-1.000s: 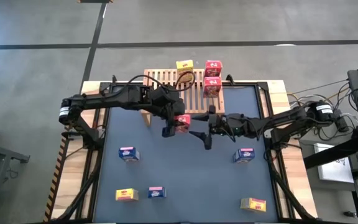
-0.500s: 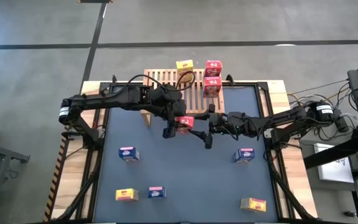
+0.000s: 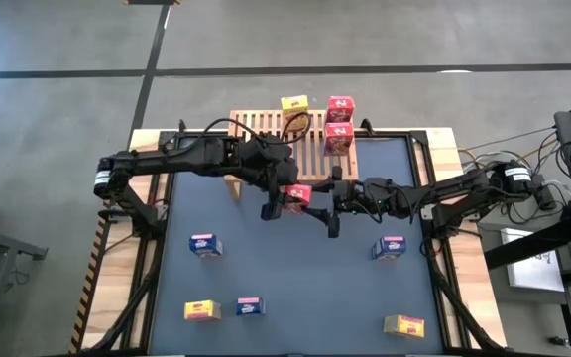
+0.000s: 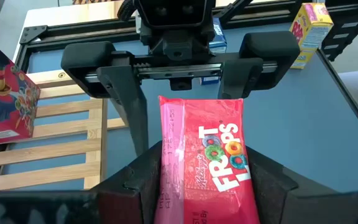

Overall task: Stack cereal on shelf
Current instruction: Put the red cereal box on the shelf aligned with the other red cereal boxes

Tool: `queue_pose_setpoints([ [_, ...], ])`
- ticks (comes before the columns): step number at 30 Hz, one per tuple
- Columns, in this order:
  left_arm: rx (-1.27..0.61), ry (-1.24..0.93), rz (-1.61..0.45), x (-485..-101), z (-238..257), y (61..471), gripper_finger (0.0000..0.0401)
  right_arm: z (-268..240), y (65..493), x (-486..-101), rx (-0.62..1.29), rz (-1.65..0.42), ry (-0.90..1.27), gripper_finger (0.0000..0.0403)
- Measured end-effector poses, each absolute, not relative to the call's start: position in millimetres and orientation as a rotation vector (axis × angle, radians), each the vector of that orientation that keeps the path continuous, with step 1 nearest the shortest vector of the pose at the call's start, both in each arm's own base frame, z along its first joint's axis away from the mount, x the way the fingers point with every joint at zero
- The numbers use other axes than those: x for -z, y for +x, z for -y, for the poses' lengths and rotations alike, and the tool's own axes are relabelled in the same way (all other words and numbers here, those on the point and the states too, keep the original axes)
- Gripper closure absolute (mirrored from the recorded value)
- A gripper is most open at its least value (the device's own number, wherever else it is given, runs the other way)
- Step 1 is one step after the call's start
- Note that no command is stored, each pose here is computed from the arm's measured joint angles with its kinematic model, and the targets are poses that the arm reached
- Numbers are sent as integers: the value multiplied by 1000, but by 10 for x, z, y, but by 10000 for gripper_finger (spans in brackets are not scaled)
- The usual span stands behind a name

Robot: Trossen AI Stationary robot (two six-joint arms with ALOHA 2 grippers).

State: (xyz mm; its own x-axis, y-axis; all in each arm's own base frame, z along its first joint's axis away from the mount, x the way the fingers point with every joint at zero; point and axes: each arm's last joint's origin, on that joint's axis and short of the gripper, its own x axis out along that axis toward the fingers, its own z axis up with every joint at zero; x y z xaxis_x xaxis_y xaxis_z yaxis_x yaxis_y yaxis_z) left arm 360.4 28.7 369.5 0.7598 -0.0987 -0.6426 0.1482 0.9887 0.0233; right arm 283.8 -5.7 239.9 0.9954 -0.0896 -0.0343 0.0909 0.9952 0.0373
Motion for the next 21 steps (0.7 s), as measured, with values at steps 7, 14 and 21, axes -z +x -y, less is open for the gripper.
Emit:
queue_pose_setpoints([
  [7,128,76,-695,-3695,-292,3604,248,55,2838,-2398,85,-33,40,196],
  [14,127,76,-695,-3696,-293,3604,239,59,2836,-2401,87,-32,37,223],
  [21,71,113,-737,-3845,-298,3513,178,65,2801,-2438,101,-36,24,225],
])
